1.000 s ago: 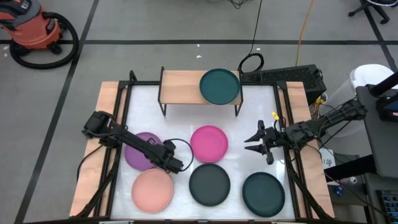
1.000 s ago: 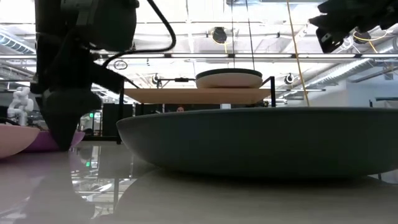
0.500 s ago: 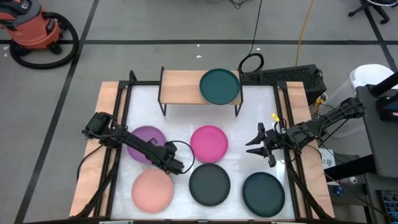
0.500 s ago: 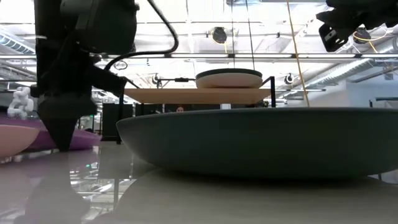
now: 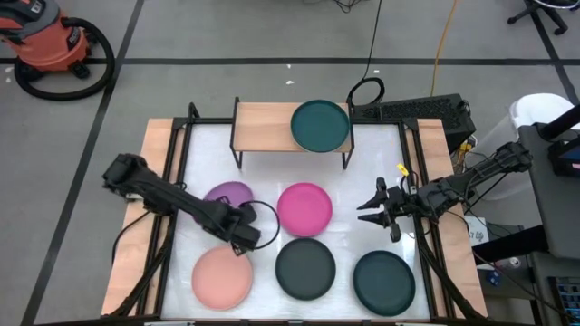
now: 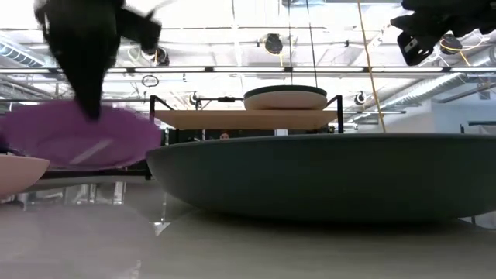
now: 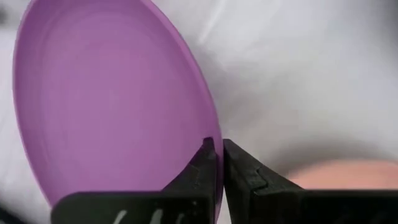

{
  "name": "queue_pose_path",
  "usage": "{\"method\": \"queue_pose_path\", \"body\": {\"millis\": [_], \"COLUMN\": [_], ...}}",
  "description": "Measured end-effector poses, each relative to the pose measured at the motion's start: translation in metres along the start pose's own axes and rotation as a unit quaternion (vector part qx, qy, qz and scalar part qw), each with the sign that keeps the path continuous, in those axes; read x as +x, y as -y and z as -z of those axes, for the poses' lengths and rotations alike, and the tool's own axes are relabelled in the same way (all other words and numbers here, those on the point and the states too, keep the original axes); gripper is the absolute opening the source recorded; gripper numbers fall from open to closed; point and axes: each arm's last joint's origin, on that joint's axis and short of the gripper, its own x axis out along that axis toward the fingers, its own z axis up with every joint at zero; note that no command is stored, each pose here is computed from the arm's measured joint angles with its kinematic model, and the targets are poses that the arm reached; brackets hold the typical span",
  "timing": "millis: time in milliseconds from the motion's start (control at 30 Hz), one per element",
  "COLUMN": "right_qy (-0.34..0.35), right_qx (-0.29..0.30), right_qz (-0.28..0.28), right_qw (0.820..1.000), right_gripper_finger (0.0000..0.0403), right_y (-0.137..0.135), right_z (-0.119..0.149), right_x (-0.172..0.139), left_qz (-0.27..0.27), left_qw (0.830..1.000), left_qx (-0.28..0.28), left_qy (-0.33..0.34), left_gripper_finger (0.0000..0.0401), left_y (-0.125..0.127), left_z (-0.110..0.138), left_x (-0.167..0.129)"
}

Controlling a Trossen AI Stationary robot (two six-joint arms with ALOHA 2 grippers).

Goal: Place and stack plates onto a shelf
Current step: Stack the purple plate on top of the dark green plate on the shelf

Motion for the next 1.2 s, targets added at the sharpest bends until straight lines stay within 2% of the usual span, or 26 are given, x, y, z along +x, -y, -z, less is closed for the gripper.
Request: {"method": "queue_pose_path", "body": {"millis": [133,233,300,400,467,533,800,1000,1200], "right_qy": [0.008,0.016,0.023,0.03,0.033,0.035,0.066,0.067,0.064], "right_qx": [0.006,0.0,0.002,0.004,0.006,0.005,-0.02,-0.032,-0.041], "right_qz": [-0.004,-0.006,-0.009,-0.012,-0.012,-0.013,-0.02,-0.02,-0.018], "right_qw": [1.0,1.0,1.0,0.999,0.999,0.999,0.997,0.997,0.997], "right_gripper_finger": [0.0114,0.0114,0.0114,0.0114,0.0114,0.0114,0.0114,0.0114,0.0114], "right_y": [-0.001,-0.001,-0.002,-0.002,-0.002,-0.002,-0.004,-0.004,-0.004], "right_z": [-0.002,-0.003,-0.005,-0.006,-0.007,-0.007,-0.013,-0.013,-0.013], "right_x": [0.001,0.0,0.0,0.0,0.0,0.0,0.0,0.001,0.0], "left_qz": [0.059,0.063,0.038,-0.035,-0.081,-0.099,-0.112,-0.118,-0.11], "left_qw": [0.991,0.974,0.959,0.932,0.917,0.908,0.884,0.88,0.856], "left_qx": [0.097,0.168,0.203,0.237,0.25,0.256,0.293,0.315,0.337], "left_qy": [0.064,0.138,0.196,0.271,0.299,0.316,0.347,0.336,0.376], "left_gripper_finger": [0.0012,0.0012,0.0012,0.0012,0.0012,0.0012,0.0012,0.0017,0.0032], "left_y": [0.012,0.02,0.019,0.01,-0.002,-0.015,-0.071,-0.1,-0.104], "left_z": [-0.004,-0.011,-0.019,-0.036,-0.052,-0.072,-0.155,-0.191,-0.217], "left_x": [-0.043,-0.074,-0.093,-0.115,-0.125,-0.131,-0.112,-0.084,-0.067]}}
